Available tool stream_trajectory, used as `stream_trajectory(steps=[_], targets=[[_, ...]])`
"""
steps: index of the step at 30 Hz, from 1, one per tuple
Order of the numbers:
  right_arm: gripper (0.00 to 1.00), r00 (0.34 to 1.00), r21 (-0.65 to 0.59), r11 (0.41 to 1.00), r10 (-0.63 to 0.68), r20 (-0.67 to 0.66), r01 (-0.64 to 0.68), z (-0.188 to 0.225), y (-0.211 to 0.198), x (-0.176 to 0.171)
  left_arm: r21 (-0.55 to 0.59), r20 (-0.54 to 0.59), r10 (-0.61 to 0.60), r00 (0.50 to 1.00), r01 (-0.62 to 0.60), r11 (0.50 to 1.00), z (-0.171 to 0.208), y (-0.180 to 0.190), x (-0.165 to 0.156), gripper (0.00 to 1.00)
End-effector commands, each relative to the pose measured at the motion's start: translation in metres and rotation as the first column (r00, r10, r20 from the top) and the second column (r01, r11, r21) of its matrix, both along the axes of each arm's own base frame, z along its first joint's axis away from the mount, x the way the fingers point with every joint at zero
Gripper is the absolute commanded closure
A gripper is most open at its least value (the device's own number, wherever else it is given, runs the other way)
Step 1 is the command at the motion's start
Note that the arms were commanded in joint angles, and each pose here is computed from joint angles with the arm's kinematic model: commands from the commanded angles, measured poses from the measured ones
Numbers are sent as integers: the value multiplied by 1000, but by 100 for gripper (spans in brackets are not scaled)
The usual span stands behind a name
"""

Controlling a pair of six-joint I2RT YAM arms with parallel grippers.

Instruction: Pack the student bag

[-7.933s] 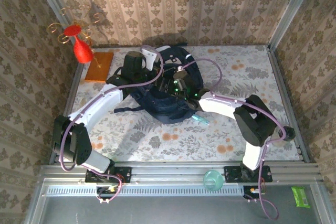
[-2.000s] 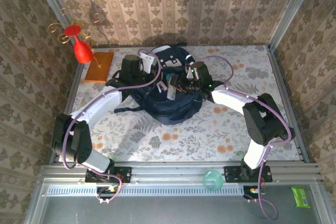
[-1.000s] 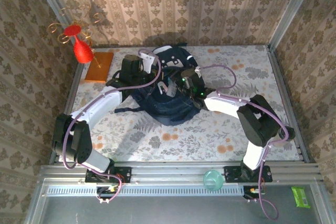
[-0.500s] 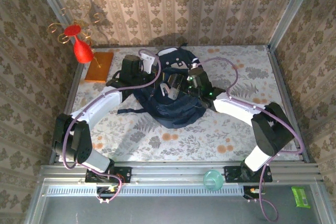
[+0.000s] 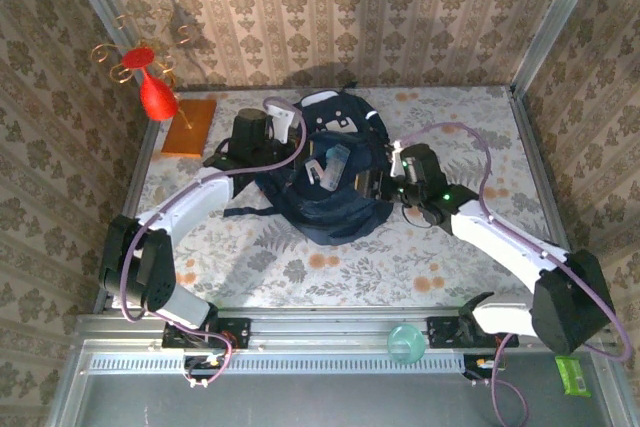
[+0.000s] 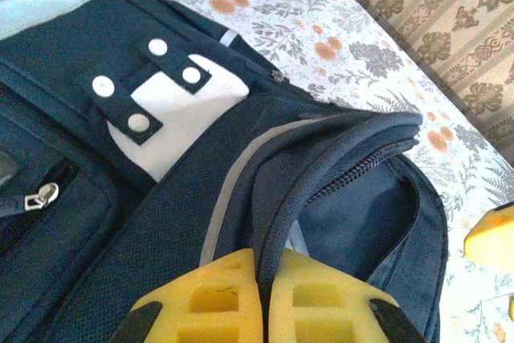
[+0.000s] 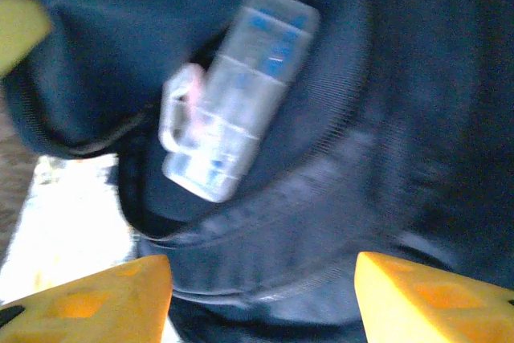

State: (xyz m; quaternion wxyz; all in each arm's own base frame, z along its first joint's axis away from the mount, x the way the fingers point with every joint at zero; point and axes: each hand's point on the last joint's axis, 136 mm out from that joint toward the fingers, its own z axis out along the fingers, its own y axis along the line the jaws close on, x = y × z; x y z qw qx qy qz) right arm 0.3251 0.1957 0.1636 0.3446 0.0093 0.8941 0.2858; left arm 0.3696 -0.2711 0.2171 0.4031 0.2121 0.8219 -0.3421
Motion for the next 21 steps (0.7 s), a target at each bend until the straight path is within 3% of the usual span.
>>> stream_trajectory(steps=[1, 7, 15, 18, 21], targets=[[40, 995, -83, 994, -74, -69, 68, -35, -19, 0, -27, 16, 41, 999, -40, 999, 1, 0, 8, 100], [60, 994, -57, 996, -73, -78, 69, -44, -12, 45, 6, -2, 36, 999, -36, 999, -20, -7, -19, 100], [64, 992, -59, 997, -55, -111, 48, -45, -21, 88, 69, -20, -43, 999, 44, 997, -43, -46, -57, 100], [64, 990, -81, 994, -85, -109, 76, -40, -36, 95, 84, -36, -93, 995, 96, 992, -48, -67, -61, 94], [61, 984, -120, 985, -138, -109, 125, -34, -60, 96, 89, -58, -171, 984, 176, 980, -48, -87, -68, 73]])
